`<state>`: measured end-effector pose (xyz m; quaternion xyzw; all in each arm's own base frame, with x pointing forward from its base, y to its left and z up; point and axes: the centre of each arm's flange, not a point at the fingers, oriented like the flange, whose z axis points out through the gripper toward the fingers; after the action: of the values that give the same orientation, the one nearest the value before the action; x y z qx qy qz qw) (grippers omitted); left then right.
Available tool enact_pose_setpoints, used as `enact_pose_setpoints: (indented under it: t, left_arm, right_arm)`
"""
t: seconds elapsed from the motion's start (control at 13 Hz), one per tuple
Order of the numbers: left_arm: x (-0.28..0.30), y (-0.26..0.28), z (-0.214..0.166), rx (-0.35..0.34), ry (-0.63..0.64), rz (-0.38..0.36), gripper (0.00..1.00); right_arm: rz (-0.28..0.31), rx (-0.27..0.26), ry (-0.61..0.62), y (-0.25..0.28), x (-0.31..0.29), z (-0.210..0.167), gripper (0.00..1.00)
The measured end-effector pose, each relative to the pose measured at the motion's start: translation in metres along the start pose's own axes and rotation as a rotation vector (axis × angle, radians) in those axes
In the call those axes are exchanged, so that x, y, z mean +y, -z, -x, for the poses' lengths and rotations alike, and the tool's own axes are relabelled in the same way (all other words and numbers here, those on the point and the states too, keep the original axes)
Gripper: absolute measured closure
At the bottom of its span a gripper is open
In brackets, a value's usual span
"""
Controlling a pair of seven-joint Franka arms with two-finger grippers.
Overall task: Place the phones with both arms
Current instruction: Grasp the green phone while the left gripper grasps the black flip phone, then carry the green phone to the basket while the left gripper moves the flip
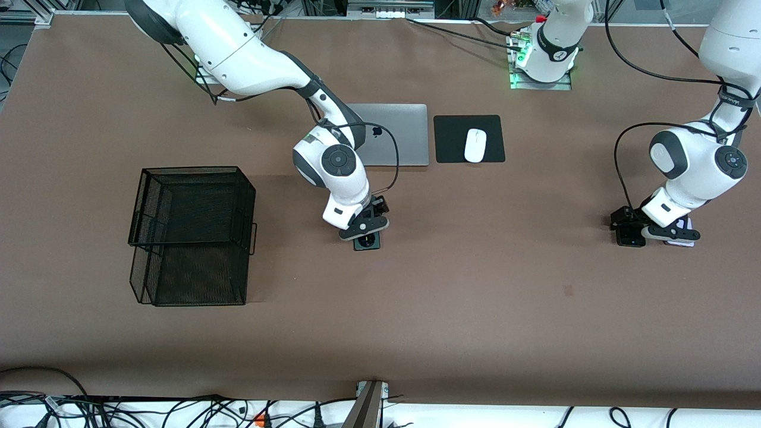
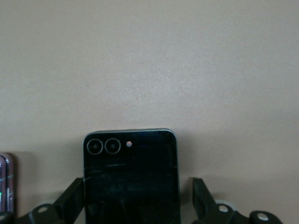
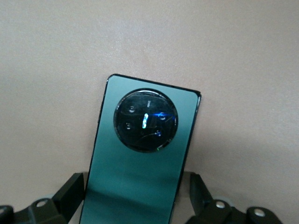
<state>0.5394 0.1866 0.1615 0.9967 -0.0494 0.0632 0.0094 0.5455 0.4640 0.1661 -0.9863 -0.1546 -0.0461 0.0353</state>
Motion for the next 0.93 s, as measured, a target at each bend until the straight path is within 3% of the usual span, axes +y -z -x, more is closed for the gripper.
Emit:
enact_pose_setpoints:
  t: [0.15, 0.39, 0.46, 0.77, 0.93]
  left_arm:
    - [0.0, -0.003, 0.001, 0.001, 0.003, 0.001, 0.0]
    - [-0.003, -0.001, -0.001, 0.01, 0.026, -0.004, 0.14]
    - [-0.003, 0.003, -0.002, 0.014, 0.033, -0.006, 0.19]
    - [-0.005, 0.005, -0.014, -0.01, 0.044, 0.009, 0.19]
    - [-0.008, 0.02, -0.034, -0.033, 0.044, 0.022, 0.19]
  right_arm:
    - [0.001, 0.001, 0.002, -0.001, 0.0, 0.0, 0.0]
    - [0.011, 0.014, 0.024, -0.001, -0.001, 0.0, 0.03]
    - [0.015, 0.019, 0.026, 0.0, 0.0, -0.001, 0.12]
    - [0.023, 0.022, 0.023, 0.005, 0.003, -0.005, 0.19]
    - [0.071, 0.011, -0.006, 0.022, 0.024, -0.019, 0.19]
